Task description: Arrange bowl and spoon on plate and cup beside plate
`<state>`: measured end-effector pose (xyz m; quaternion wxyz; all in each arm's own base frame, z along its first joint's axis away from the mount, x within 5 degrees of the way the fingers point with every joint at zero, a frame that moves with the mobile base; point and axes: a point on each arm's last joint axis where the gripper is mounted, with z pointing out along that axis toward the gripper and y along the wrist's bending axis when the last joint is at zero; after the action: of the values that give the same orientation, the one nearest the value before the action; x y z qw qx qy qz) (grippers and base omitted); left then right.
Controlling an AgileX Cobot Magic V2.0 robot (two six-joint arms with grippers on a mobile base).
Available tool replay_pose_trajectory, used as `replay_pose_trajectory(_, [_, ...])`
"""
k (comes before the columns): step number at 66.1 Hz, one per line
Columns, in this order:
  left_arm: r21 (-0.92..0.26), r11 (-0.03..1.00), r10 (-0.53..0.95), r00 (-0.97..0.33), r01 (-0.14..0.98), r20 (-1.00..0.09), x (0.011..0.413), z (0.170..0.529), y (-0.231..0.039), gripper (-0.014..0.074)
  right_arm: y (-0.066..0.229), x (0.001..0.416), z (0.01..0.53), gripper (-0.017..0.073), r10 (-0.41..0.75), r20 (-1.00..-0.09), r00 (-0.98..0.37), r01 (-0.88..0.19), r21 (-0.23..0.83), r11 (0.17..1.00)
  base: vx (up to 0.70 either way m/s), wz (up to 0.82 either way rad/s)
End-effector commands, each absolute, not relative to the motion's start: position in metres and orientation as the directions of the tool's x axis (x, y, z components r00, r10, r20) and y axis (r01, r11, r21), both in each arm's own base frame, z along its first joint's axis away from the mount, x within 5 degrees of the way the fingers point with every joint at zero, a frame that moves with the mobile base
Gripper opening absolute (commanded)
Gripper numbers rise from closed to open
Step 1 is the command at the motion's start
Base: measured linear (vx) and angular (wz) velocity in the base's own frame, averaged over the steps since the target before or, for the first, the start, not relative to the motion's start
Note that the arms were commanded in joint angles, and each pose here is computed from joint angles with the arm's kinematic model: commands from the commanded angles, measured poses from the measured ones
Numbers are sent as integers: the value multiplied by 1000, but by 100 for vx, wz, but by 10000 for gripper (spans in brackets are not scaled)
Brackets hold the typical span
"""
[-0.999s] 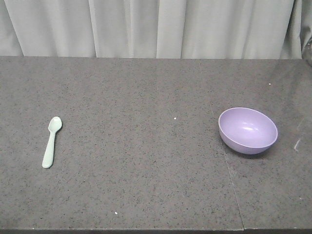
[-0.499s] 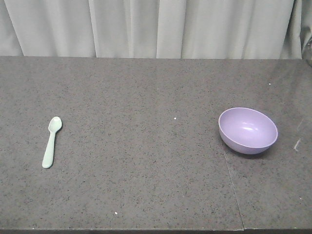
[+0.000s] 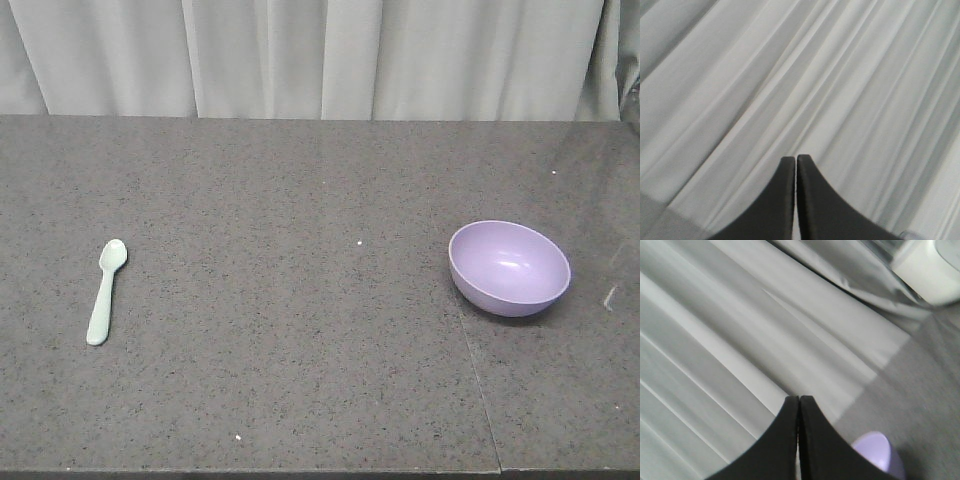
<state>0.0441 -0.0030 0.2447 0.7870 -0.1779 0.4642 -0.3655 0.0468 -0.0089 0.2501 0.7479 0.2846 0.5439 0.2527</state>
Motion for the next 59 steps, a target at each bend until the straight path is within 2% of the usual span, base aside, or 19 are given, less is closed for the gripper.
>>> replay_pose_trajectory(1, [-606,549,-835,338,576,-435,33,254,-2,-6,-9,32,302,-6,538,-721,437,-108,552,827,0,0])
replay_pose_trajectory(9, [-581,483,-874,316,656,-370,27,265,-3,-7,-5,29,346,-6,384,-816,431,-62,398,915,0,0])
replay_pose_trajectory(15, [-545,527,-843,318,652,-434,22,285,-7,-7,-4,35,373,-6,323,-861,394,-32,339,940,0,0])
replay_pose_trajectory(26, [-472,712,-686,372,520,-625,9,329,-9,-7,-5,54,408,-3,212,-924,319,30,234,972,0,0])
replay_pose_trajectory(32, [-449,791,-603,406,416,-686,-1,349,-4,-7,-7,68,415,-1,130,-955,267,64,152,986,0,0])
replay_pose_trajectory(36, [-473,803,-592,395,361,-703,-2,359,-1,-7,-8,77,416,1,89,-962,256,78,113,991,0,0])
replay_pose_trajectory(44, [-553,795,-607,313,249,-731,9,370,5,-7,-10,86,415,5,84,-965,250,84,108,991,0,0])
replay_pose_trajectory(59, [-588,778,-621,126,222,-774,49,372,-3,-7,-10,87,418,5,71,-955,287,87,99,991,0,0])
